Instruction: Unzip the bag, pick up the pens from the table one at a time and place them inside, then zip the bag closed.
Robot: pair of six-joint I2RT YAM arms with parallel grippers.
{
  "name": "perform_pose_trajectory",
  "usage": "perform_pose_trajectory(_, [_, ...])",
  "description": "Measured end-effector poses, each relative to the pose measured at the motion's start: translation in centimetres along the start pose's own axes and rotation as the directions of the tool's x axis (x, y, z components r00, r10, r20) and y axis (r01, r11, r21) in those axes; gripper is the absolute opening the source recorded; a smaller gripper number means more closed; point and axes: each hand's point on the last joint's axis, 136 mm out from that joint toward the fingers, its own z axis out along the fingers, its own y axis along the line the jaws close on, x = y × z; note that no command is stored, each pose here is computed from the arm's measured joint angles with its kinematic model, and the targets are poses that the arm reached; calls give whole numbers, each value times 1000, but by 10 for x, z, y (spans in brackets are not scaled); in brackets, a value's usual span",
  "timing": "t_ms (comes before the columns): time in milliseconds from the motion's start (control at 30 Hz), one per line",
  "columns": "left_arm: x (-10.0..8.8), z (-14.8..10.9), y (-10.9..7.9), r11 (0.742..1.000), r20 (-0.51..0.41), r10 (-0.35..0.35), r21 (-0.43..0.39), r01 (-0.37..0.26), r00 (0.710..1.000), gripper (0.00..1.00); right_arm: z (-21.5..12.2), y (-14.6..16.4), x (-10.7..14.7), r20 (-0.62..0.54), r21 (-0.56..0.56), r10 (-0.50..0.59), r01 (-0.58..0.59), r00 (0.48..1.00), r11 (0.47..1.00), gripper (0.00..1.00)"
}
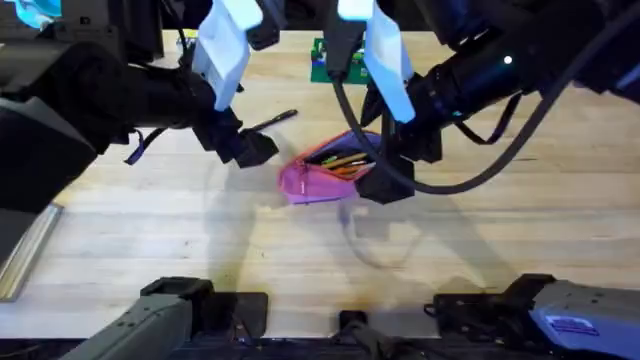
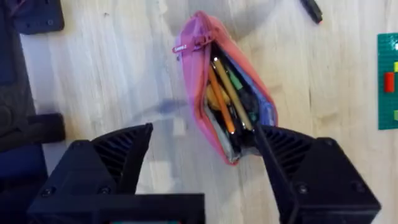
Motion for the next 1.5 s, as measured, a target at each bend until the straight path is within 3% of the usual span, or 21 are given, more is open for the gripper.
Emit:
perform_pose_trajectory(67, [0, 5, 12, 999, -7, -31, -41, 31, 999, 991, 0, 2, 2, -8, -7, 15, -15, 1000, 1000, 998])
perform_pose_trajectory(200, [11, 24, 15, 997, -51, -76, -15, 76, 996, 991, 0, 2, 2, -8, -7, 33, -34, 999, 999, 998])
perform_pose_trajectory(267, [23, 46, 15, 993, -95, -113, 19, 115, 989, 990, 0, 2, 2, -8, -7, 41, -41, 999, 999, 997])
perform_pose_trajectory(567, [29, 80, 29, 986, -98, -162, 12, 164, 982, 991, 0, 2, 2, -10, -8, 67, -67, 998, 998, 997])
perform_pose_trajectory(733, [45, 107, 28, 981, -139, -183, 40, 190, 973, 993, 0, 2, 2, -11, -8, 75, -75, 997, 997, 998])
perform_pose_trajectory(1100, [59, 121, 22, 977, -186, -184, 68, 200, 965, 993, 0, 2, 2, -11, -8, 76, -76, 997, 997, 998])
perform_pose_trajectory(1500, [59, 147, 40, 985, -141, -167, 24, 172, 976, 993, 0, 2, 3, -11, -8, 90, -91, 996, 996, 997])
